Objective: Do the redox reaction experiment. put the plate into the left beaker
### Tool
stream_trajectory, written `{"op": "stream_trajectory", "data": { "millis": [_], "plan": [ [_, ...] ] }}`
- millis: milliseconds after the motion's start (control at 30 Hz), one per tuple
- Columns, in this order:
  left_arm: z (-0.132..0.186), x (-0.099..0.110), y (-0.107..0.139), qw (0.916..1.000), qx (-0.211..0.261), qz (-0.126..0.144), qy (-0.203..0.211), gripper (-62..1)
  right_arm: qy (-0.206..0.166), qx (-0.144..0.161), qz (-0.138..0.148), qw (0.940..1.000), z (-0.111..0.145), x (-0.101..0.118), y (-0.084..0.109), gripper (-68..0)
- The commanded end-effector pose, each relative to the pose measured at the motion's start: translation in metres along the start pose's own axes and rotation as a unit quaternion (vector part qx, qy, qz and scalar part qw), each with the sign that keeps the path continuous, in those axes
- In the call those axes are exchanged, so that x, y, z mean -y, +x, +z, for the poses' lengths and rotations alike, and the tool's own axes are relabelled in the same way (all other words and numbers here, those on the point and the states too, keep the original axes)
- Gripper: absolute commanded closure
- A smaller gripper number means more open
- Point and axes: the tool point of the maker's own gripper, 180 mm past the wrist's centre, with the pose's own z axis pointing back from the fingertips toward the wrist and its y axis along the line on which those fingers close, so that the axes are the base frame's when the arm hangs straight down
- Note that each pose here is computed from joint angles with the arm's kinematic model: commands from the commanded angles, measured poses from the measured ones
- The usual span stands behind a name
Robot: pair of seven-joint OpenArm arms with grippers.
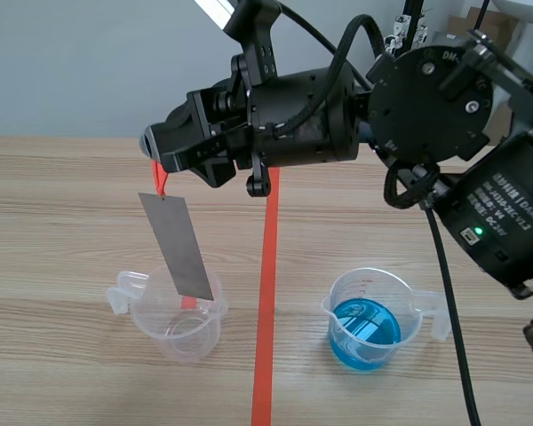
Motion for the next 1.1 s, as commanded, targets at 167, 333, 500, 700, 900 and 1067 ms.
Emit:
{"op": "stream_trajectory", "data": {
  "millis": [167,333,500,700,900,1067],
  "plan": [
    [-0.003,-0.004,0.007,0.9999,0.015,-0.007,-0.002,-62.3,0.012,-0.001,-0.013,0.9998,-0.004,0.006,-0.011,-0.4],
    [-0.003,-0.004,0.007,0.9999,0.015,-0.007,-0.002,-62.3,0.007,-0.005,-0.018,0.9998,-0.005,0.011,-0.018,-0.4],
    [-0.003,-0.004,0.007,0.9999,0.015,-0.007,-0.002,-62.3,0.022,0.002,-0.008,0.9997,-0.005,0.007,-0.017,-0.4],
    [-0.003,-0.004,0.007,0.9999,0.015,-0.007,-0.002,-62.3,0.039,-0.007,0.005,0.9992,-0.008,-0.002,-0.022,-0.4],
    [-0.003,-0.004,0.007,0.9999,0.015,-0.007,-0.002,-62.3,0.042,-0.001,0.014,0.999,-0.009,-0.005,-0.024,-0.4],
    [-0.003,-0.004,0.007,0.9999,0.015,-0.007,-0.002,-62.3,0.042,-0.005,0.025,0.9988,-0.009,-0.006,-0.028,-0.4]
  ]
}}
